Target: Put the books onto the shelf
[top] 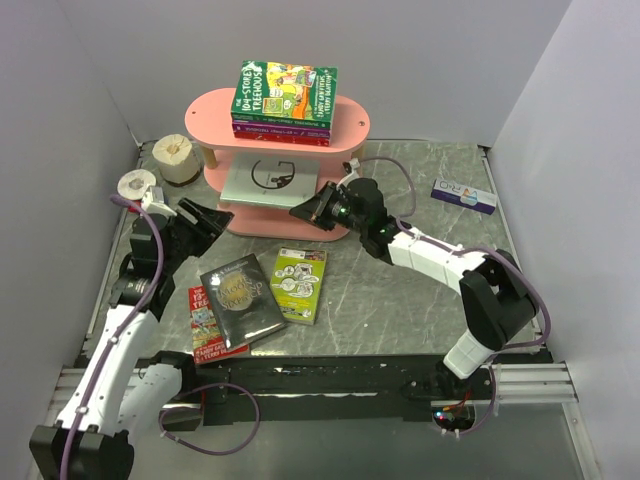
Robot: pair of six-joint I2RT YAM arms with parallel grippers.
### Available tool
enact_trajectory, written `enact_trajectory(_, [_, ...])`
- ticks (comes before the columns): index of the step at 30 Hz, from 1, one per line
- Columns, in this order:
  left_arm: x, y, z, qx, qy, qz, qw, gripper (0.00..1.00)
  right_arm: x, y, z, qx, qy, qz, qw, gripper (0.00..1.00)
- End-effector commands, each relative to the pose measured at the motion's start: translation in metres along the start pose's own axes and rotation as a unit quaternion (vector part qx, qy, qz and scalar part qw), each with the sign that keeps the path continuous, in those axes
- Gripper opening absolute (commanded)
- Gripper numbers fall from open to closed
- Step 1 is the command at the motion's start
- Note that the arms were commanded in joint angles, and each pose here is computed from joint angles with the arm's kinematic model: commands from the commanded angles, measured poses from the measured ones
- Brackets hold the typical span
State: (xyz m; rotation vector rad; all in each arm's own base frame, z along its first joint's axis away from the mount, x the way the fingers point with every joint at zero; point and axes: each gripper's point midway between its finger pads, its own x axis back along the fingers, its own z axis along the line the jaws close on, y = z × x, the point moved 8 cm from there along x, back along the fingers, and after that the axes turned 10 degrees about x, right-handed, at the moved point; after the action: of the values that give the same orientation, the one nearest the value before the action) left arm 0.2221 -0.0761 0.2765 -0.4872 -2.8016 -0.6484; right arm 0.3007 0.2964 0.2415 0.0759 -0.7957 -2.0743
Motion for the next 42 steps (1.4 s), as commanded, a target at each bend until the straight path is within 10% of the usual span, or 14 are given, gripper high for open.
enact_trajectory(1, [-0.012,0.008,-0.004,-0.009,-0.008,-0.011,1.000,0.71,-0.003,0.021,-0.002,0.009,-0.012,-0.029,0.999,0.00])
enact_trajectory(18, [0.002,0.009,0.014,-0.012,-0.011,-0.070,0.997,0.68,0.100,-0.051,0.006,0.132,0.022,0.017,0.991,0.01])
enact_trajectory(22, [-0.021,0.002,0.008,-0.015,-0.049,-0.007,0.999,0.18,0.111,-0.056,-0.002,0.153,0.005,0.020,0.988,0.00])
enact_trajectory(25, [-0.041,0.004,-0.003,-0.016,-0.072,0.019,0.997,0.01,0.119,-0.056,-0.003,0.163,-0.006,0.024,0.986,0.00])
enact_trajectory(42, [-0.107,0.016,-0.010,0.011,-0.063,0.043,0.997,0.01,0.149,-0.061,-0.014,0.177,-0.041,0.011,0.983,0.00])
